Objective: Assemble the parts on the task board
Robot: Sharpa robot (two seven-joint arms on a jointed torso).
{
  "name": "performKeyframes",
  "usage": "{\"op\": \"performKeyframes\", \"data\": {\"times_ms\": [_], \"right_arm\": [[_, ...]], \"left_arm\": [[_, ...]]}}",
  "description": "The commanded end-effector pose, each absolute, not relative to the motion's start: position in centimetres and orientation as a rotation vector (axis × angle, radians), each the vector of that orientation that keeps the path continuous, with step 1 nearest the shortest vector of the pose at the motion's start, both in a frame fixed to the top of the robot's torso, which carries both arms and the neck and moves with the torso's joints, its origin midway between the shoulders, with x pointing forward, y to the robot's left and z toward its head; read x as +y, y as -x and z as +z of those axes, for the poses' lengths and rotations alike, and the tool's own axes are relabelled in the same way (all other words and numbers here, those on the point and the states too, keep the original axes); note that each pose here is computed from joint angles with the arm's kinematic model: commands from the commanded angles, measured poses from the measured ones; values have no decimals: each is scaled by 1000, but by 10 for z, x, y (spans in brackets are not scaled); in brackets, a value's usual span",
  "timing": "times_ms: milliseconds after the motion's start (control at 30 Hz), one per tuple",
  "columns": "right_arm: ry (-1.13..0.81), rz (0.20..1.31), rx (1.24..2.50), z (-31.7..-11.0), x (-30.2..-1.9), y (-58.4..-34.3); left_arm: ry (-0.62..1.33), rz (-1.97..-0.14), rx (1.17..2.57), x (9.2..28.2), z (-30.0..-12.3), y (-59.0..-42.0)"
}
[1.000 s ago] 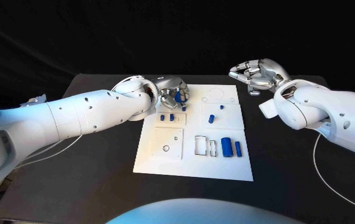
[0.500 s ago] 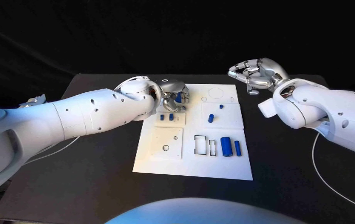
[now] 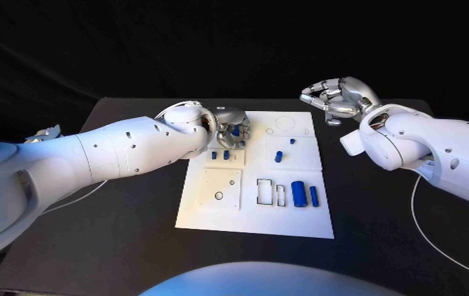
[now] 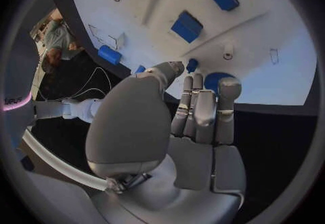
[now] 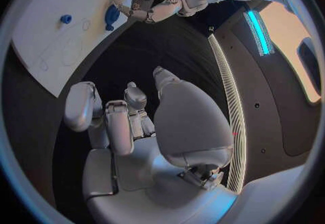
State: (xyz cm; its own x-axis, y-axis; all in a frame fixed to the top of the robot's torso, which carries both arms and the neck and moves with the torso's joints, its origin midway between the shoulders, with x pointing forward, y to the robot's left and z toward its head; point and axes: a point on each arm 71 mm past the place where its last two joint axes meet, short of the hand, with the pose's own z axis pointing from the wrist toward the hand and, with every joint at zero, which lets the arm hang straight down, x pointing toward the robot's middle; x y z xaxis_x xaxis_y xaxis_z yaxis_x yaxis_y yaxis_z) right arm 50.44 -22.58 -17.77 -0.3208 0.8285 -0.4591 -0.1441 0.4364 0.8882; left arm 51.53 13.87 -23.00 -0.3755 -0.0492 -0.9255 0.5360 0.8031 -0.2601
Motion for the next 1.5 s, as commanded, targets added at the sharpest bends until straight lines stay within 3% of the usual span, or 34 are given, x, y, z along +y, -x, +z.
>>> {"op": "performKeyframes", "data": {"times_ms": [33, 867, 1500], "right_arm": [[-604, 1125, 1596, -178, -224, -504], [-602, 1130, 1598, -178, -223, -504], [-601, 1130, 1598, -178, -223, -504]], "left_arm": [[-390, -633, 1878, 136, -232, -515], [-404, -598, 1950, 135, -240, -518], [-382, -649, 1889, 133, -239, -519]]}}
